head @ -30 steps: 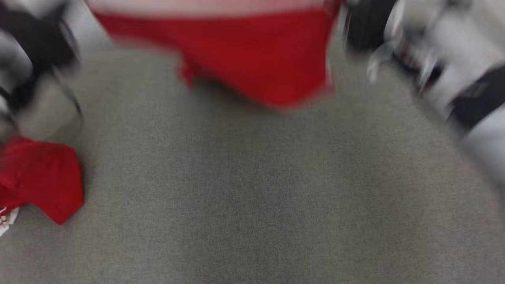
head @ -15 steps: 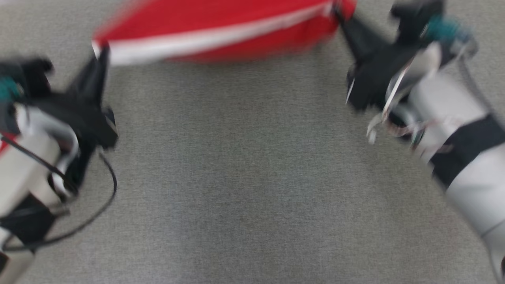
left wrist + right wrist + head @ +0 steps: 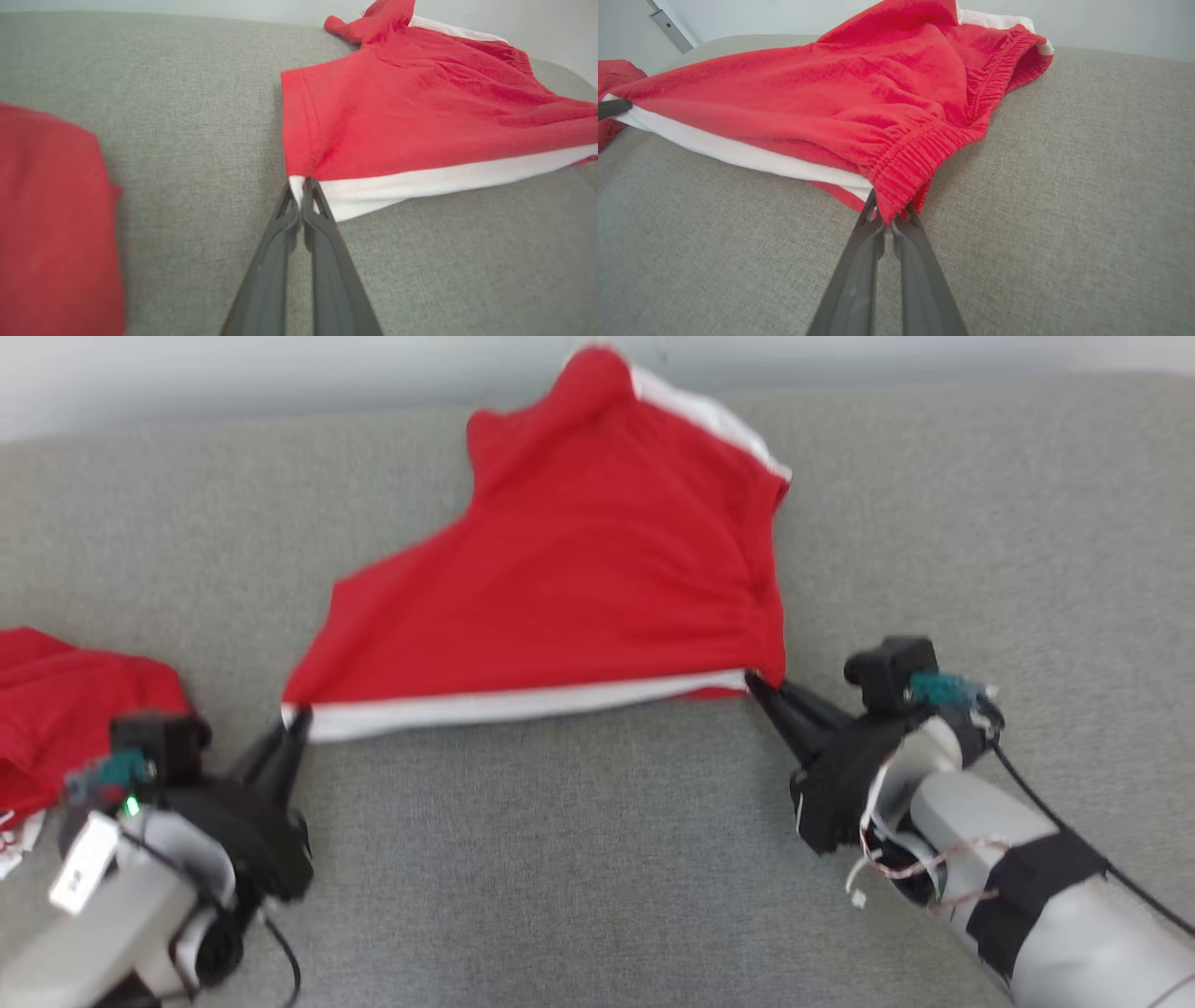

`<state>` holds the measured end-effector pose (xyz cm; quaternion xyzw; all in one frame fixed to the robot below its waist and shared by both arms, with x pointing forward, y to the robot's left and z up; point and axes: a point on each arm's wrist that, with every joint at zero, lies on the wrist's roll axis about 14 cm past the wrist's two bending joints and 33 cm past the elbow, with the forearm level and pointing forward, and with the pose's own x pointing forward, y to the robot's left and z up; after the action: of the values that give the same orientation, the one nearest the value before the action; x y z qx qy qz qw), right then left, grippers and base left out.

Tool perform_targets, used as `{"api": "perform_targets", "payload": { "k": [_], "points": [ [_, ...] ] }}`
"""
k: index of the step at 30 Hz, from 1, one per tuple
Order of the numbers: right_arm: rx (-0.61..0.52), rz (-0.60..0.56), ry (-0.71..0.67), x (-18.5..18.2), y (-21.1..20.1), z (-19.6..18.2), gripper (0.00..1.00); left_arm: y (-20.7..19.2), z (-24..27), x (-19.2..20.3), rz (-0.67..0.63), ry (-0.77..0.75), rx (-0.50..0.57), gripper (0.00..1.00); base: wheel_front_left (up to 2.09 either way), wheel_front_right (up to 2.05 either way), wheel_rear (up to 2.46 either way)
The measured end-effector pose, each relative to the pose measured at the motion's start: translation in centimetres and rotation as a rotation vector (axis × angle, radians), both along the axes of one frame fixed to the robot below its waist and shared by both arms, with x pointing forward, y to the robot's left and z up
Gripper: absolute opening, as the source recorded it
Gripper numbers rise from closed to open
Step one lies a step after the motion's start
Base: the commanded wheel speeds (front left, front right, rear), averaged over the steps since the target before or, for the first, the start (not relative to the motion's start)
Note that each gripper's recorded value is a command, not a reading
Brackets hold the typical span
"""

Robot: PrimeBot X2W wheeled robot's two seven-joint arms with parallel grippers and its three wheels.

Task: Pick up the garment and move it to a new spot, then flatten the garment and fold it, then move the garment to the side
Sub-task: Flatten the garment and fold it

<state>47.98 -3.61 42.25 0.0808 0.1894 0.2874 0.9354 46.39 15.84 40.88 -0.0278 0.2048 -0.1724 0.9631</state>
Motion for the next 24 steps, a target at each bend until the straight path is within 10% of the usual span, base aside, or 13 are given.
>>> {"api": "perform_targets", "payload": {
  "k": [24],
  "points": [
    [-0.024, -0.048, 0.084, -11.1, -3.6, -1.3, 0.0, -3.6, 0.4, -11.2, 0.002, 0.029, -0.078, 0.0, 0.0, 0.0, 0.0]
  ]
}}
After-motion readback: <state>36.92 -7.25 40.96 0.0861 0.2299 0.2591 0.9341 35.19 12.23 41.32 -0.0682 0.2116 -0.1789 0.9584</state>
